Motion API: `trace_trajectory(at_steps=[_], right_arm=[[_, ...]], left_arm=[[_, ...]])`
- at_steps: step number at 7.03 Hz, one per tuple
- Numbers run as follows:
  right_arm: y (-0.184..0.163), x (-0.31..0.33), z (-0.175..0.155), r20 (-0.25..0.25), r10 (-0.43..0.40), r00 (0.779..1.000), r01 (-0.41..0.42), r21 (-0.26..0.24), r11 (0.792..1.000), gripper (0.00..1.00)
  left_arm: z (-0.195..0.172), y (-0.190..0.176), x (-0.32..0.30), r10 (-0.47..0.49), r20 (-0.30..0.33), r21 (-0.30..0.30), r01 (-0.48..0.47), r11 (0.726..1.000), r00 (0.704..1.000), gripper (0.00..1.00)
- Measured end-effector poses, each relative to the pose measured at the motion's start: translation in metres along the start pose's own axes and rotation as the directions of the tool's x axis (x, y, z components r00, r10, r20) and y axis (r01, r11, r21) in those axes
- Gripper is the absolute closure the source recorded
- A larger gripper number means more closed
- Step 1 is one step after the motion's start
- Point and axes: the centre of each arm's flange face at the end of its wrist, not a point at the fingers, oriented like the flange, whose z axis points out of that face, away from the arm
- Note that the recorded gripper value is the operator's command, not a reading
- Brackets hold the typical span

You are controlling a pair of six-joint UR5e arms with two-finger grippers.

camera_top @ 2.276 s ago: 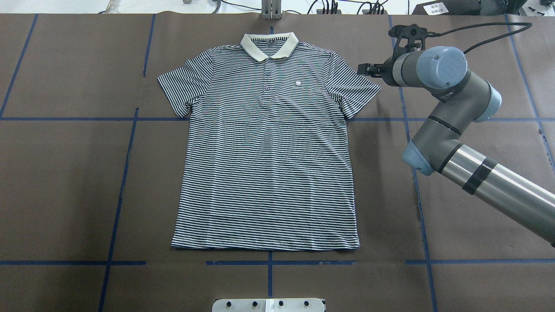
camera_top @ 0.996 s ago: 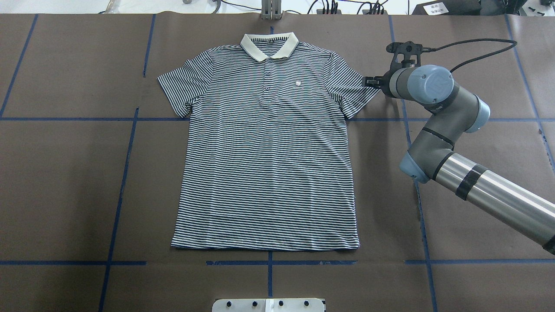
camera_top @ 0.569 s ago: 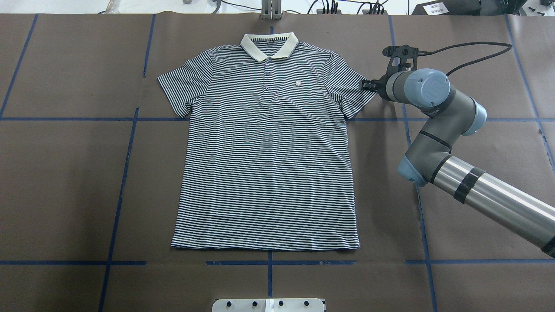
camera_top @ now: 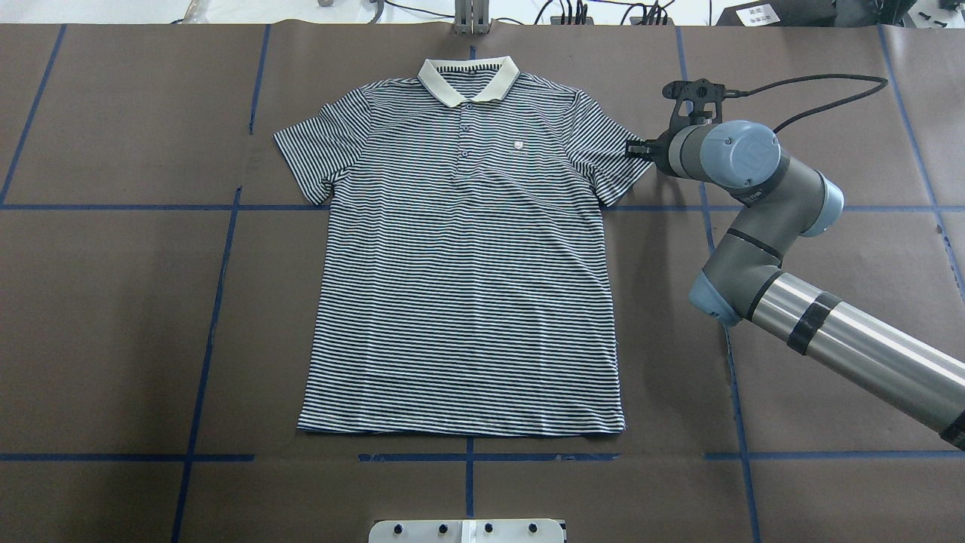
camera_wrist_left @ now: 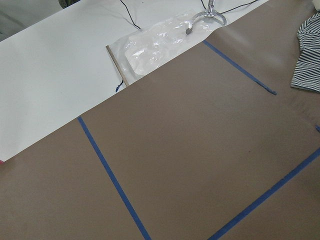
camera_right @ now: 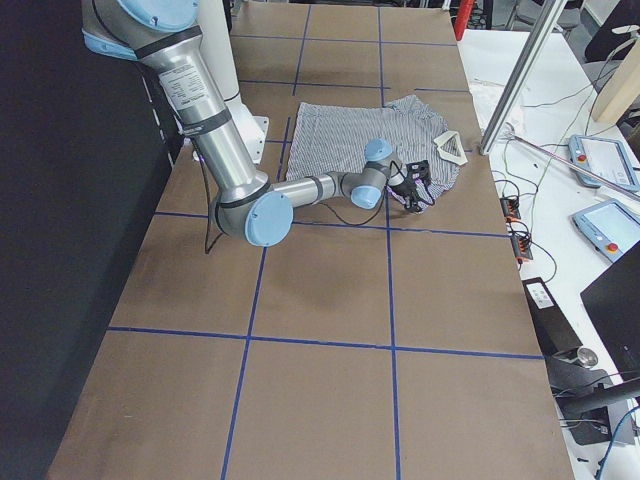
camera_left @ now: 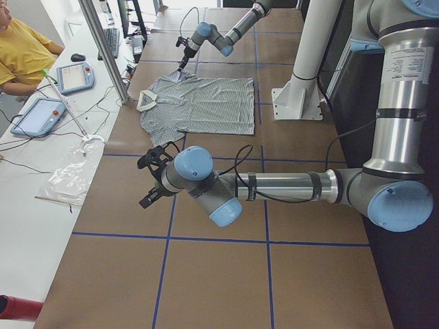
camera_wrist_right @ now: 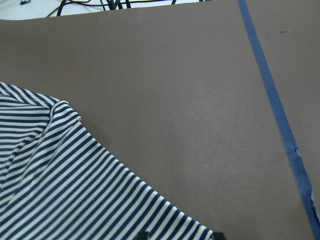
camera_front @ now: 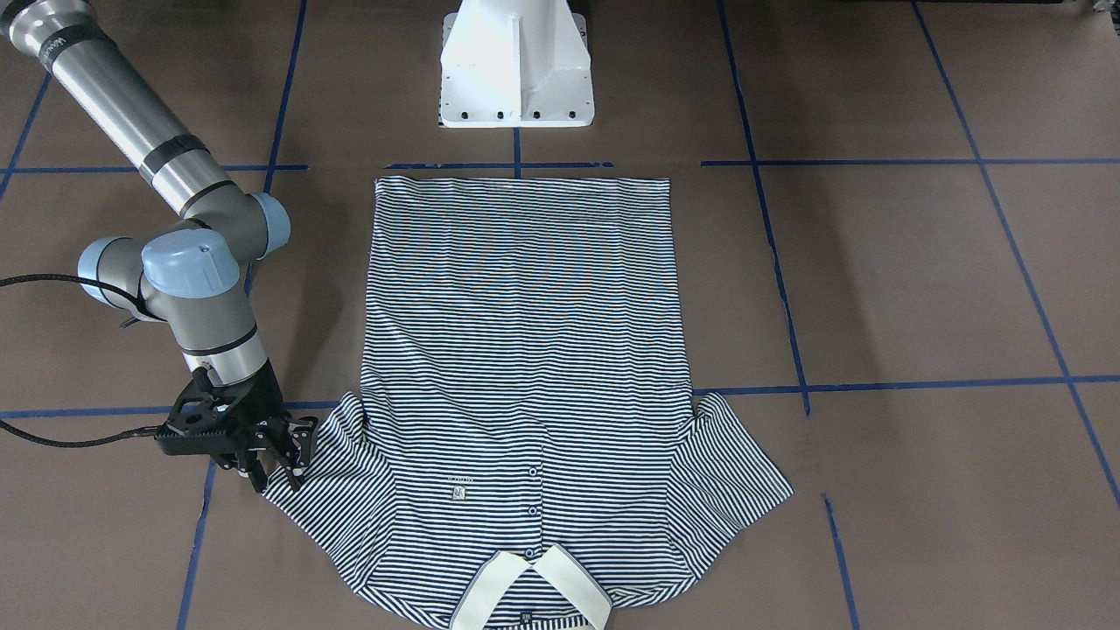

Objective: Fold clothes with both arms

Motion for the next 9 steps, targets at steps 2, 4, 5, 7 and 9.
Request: trace_trajectory(at_steps=[2, 4, 5, 7, 9], right_arm=[[-0.009, -0.012, -0.014, 0.002, 0.004, 1.000, -0.004, 0.000, 1.000, 1.00], [-0.016, -0.019, -0.025, -0.025, 0.002, 1.000, -0.003, -0.010, 1.000, 0.69], [-0.021, -0.011, -0.026, -0.034, -0.001, 0.999, 0.000, -0.013, 1.000, 0.59], [-0.032, 0.000, -0.027, -0.029, -0.006, 1.000, 0.005, -0.034, 0.999, 0.52], [-0.028, 0.007, -0.019, -0.040, -0.007, 0.999, 0.005, -0.053, 0.999, 0.53]], left_arm=[[0.000, 0.000, 0.000, 0.000, -0.001, 0.000, 0.000, 1.000, 1.000, 0.00], [0.000, 0.000, 0.000, 0.000, -0.001, 0.000, 0.000, 1.000, 1.000, 0.00], [0.000, 0.000, 0.000, 0.001, -0.001, 0.000, -0.001, 1.000, 1.000, 0.00], [0.001, 0.000, 0.000, 0.000, -0.001, 0.000, 0.000, 1.000, 1.000, 0.00], [0.002, 0.000, 0.001, 0.000, -0.003, -0.002, 0.000, 1.000, 1.000, 0.00]])
